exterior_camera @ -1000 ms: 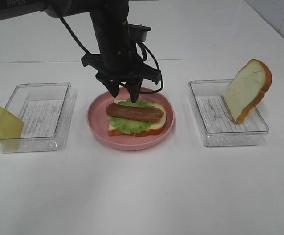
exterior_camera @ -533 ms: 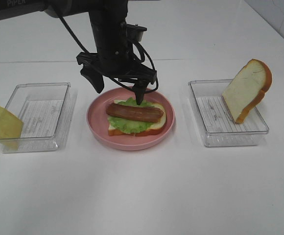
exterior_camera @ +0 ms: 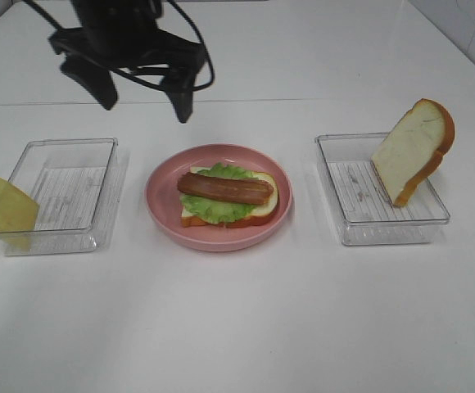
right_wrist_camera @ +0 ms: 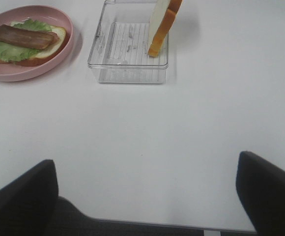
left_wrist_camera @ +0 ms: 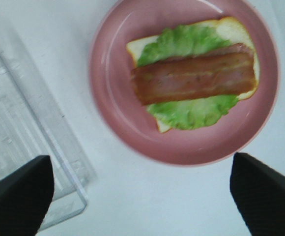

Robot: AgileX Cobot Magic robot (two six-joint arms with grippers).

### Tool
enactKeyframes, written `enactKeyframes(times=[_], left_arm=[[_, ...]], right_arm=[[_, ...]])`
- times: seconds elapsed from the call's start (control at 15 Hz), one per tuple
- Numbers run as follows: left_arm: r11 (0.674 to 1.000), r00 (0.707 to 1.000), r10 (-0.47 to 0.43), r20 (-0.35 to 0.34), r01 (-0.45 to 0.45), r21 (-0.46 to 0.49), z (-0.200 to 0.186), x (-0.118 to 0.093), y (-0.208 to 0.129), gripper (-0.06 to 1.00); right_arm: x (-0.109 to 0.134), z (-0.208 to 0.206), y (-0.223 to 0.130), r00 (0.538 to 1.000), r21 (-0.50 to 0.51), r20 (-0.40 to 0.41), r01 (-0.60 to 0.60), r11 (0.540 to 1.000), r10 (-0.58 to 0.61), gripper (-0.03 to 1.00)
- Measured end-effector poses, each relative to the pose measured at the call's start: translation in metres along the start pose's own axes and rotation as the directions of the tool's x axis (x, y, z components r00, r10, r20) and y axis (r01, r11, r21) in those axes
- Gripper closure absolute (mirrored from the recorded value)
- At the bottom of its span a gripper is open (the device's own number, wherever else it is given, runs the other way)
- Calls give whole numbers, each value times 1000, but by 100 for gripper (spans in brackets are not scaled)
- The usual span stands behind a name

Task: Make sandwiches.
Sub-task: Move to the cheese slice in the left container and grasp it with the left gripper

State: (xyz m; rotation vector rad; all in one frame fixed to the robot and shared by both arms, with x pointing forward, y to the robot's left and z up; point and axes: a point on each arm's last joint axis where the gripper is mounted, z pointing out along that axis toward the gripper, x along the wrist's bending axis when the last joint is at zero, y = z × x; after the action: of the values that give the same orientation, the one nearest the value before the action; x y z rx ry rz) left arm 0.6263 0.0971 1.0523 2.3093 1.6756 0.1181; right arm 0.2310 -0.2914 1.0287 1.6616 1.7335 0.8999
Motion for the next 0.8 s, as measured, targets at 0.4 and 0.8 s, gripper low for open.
enactKeyframes(times=[0.4, 0.8], left_arm=[[988, 982, -144, -121, 137, -68, -78, 101, -56, 6], [946, 932, -315, -179, 323, 17, -65, 184, -94, 6]], right_arm=[[0, 0, 0, 1000, 0, 0, 0, 1000, 0, 3], [0, 0, 0, 1000, 0, 0, 0, 1000, 0, 3]])
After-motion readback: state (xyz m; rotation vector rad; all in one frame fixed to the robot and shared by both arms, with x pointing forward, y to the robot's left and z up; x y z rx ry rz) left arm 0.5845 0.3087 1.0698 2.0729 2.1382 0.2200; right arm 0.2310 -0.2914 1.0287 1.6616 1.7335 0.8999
